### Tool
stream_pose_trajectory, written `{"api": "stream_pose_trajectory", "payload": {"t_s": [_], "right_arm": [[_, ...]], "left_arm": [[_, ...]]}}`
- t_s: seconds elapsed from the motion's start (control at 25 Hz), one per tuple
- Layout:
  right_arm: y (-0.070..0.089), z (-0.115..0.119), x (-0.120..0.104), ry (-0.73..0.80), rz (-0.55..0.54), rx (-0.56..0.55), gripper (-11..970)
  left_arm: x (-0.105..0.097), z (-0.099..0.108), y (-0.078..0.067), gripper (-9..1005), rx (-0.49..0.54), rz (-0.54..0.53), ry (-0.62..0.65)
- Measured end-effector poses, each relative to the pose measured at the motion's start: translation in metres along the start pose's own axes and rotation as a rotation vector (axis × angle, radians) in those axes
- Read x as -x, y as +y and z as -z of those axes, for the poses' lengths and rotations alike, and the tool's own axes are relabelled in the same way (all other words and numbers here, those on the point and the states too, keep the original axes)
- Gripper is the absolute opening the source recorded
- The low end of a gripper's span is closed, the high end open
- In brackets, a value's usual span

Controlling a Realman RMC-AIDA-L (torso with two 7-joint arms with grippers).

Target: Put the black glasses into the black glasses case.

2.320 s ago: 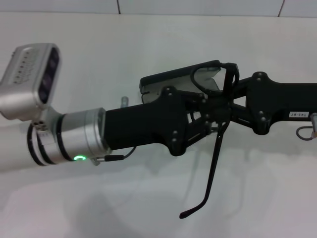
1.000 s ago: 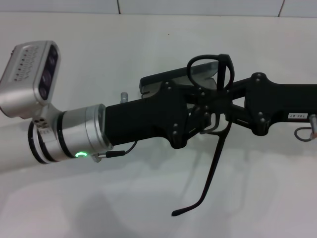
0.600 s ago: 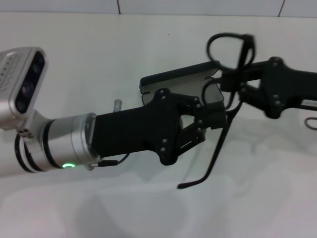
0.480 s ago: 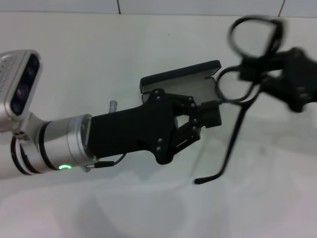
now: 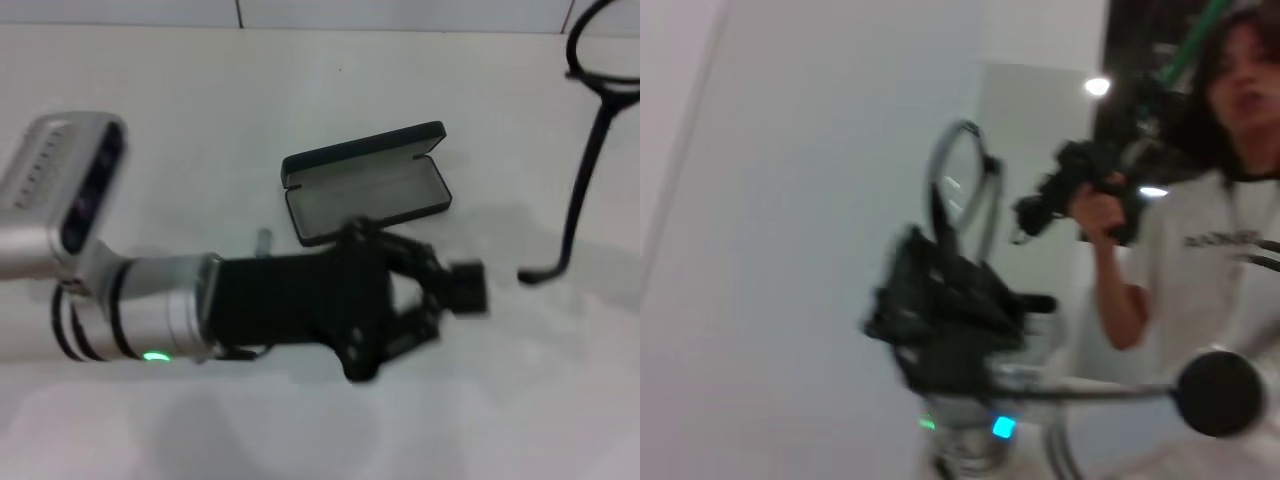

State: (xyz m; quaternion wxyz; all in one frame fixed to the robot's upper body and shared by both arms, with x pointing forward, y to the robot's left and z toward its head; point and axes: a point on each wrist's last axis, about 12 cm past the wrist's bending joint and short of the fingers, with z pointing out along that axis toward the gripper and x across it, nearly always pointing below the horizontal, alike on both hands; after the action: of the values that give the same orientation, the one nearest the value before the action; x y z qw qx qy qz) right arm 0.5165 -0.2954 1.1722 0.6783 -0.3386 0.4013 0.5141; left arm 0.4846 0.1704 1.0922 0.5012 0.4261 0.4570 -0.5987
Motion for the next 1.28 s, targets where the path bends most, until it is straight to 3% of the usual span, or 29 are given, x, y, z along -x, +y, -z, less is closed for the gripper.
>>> {"api": "stream_pose_trajectory", "payload": {"t_s": [0.16,0.32,0.8,1.28], "right_arm": [[-0.005,-0.012,-0.012,-0.076,0.012,-0.021,145],[-0.010,-0.026,-0.028,-0.104,0.002,-0.041,146],[-0.011,-0.048,-0.066,0.078,-0.023,-0.043,149],[-0.009,-0.065,-0.082,0.200,-0.050,0.041,152]], "left_arm": [[-0.003,-0.013,-0.005,113,-0.076,-0.031,0.001],[-0.002,-0.022,-0.009,113,-0.083,-0.101,-0.060],[0.012,-0.017,-0.011,112,0.024,-0.239,-0.264],[0.012,-0.021,-0.002,112,0.066,-0.240,-0.240]]}}
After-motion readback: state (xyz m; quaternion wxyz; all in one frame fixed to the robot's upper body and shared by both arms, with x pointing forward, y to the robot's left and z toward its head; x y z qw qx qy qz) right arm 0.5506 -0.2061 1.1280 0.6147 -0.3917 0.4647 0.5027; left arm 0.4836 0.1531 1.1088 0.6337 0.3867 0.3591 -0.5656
